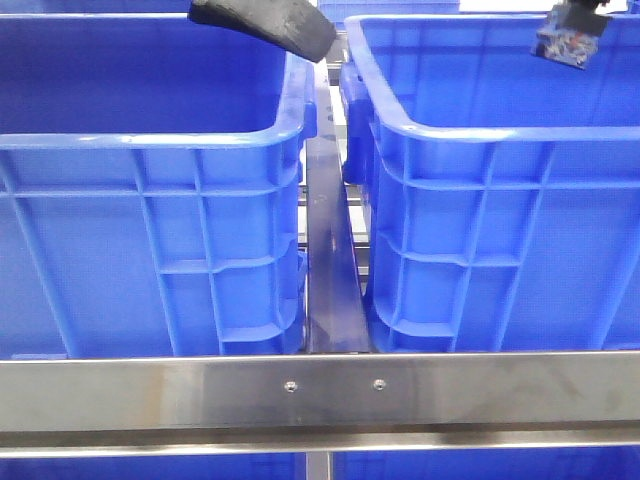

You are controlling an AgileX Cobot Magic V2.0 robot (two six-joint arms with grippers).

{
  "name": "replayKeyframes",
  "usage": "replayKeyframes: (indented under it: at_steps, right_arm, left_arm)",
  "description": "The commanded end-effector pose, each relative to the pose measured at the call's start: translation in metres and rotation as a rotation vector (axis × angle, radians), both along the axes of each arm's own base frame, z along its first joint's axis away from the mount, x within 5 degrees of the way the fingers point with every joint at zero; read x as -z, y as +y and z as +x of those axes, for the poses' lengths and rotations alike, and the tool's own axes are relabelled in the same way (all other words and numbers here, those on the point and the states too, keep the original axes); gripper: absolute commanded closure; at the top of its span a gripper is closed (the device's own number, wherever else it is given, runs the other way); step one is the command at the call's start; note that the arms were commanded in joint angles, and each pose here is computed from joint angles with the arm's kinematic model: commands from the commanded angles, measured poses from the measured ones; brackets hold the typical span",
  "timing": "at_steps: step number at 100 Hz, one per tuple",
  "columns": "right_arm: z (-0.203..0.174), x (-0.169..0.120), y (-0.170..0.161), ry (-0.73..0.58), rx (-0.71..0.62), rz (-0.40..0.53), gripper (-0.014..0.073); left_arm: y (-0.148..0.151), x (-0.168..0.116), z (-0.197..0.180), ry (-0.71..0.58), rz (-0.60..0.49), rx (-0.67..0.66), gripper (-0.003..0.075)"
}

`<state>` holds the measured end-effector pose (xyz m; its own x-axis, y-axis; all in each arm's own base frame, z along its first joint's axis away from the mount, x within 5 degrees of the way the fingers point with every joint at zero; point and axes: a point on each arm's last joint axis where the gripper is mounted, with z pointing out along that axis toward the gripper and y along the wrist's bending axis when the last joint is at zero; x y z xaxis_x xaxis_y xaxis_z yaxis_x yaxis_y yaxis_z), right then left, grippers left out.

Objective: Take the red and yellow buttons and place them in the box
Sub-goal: 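Open the left gripper and carry the yellow button into the empty crate, then lower the yellow button into the crate and open the right gripper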

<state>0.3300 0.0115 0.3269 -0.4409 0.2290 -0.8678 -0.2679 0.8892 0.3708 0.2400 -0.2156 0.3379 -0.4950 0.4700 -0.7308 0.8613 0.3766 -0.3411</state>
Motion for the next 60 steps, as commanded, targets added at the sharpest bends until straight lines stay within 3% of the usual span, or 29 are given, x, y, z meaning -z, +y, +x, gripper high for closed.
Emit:
replayKeyframes:
  at_steps: [1, 19, 37, 60]
  right_arm:
    - [0.008, -0.017, -0.005, -0.099, 0.013, -0.048, 0.0421]
    - [0.032, 0.002, -0.002, -0.099, -0.006, -0.069, 0.0421]
    - [0.052, 0.018, 0.011, -0.129, -0.007, -0.168, 0.0421]
    - [0.071, 0.04, 0.019, -0.114, -0.014, -0.174, 0.0421]
  left_arm:
    - [0.001, -0.028, -0.008, -0.031, -0.099, -0.018, 0.007]
    - [0.001, -0.028, -0.008, -0.031, -0.099, -0.018, 0.007]
    - [0.001, -0.028, -0.008, -0.035, -0.101, -0.025, 0.007]
    - [0.001, -0.028, -0.007, -0.041, -0.103, -0.033, 0.007]
